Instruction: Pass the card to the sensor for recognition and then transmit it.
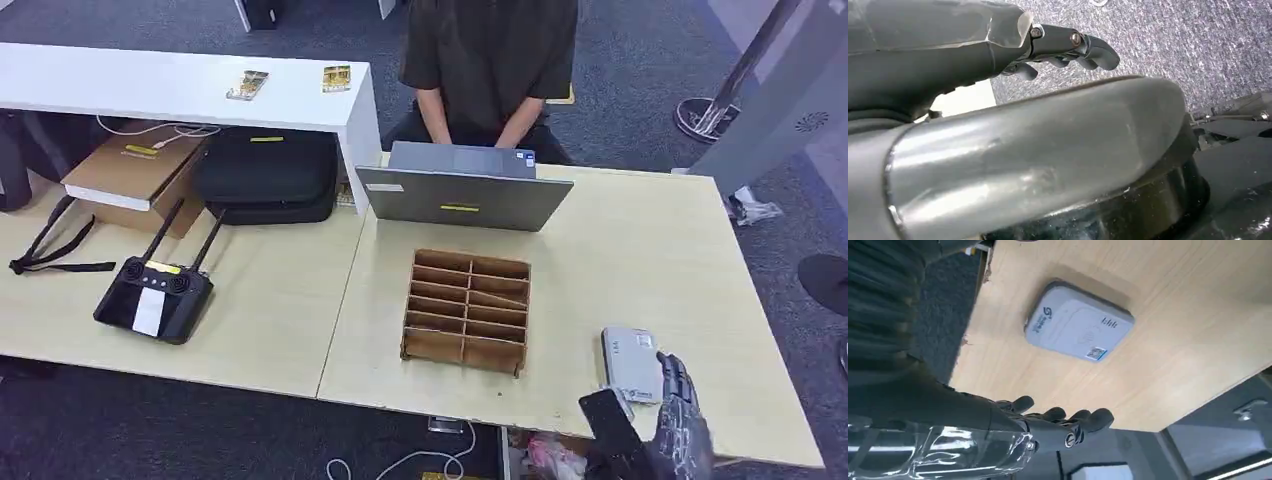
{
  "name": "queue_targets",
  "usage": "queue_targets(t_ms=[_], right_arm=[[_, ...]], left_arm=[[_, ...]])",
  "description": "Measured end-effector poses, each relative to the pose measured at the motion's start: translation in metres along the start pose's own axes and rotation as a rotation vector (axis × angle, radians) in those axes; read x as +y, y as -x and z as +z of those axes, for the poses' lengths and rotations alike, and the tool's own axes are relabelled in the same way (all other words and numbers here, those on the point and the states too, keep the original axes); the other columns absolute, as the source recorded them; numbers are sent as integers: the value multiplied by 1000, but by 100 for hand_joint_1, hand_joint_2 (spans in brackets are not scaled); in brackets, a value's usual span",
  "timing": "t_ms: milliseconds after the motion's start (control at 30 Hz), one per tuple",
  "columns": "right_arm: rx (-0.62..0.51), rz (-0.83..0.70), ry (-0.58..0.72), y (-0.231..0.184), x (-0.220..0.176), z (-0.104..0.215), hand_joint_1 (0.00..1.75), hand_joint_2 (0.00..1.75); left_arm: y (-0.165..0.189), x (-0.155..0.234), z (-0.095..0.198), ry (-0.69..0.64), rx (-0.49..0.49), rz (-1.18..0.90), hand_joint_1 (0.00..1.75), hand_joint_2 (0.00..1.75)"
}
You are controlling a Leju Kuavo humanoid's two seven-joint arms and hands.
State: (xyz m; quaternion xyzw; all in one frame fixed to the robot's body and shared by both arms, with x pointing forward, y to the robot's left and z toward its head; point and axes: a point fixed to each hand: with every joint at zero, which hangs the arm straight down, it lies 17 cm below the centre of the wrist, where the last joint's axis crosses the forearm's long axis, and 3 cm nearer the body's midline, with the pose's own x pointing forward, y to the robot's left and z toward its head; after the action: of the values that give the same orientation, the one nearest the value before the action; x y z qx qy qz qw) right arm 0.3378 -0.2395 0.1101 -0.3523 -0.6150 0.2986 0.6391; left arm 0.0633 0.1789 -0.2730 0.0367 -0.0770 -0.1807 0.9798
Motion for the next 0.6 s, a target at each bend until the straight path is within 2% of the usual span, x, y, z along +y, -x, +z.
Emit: queue_targets(t_ms=[333,600], right_arm=[[-229,353,-41,-27,18,-17,0,175],[-315,441,-69,-29,28,-22,0,175]], left_arm=[[-2,3,-1,3,-15,9,0,0],[-2,4,-1,6,-21,15,0,0]])
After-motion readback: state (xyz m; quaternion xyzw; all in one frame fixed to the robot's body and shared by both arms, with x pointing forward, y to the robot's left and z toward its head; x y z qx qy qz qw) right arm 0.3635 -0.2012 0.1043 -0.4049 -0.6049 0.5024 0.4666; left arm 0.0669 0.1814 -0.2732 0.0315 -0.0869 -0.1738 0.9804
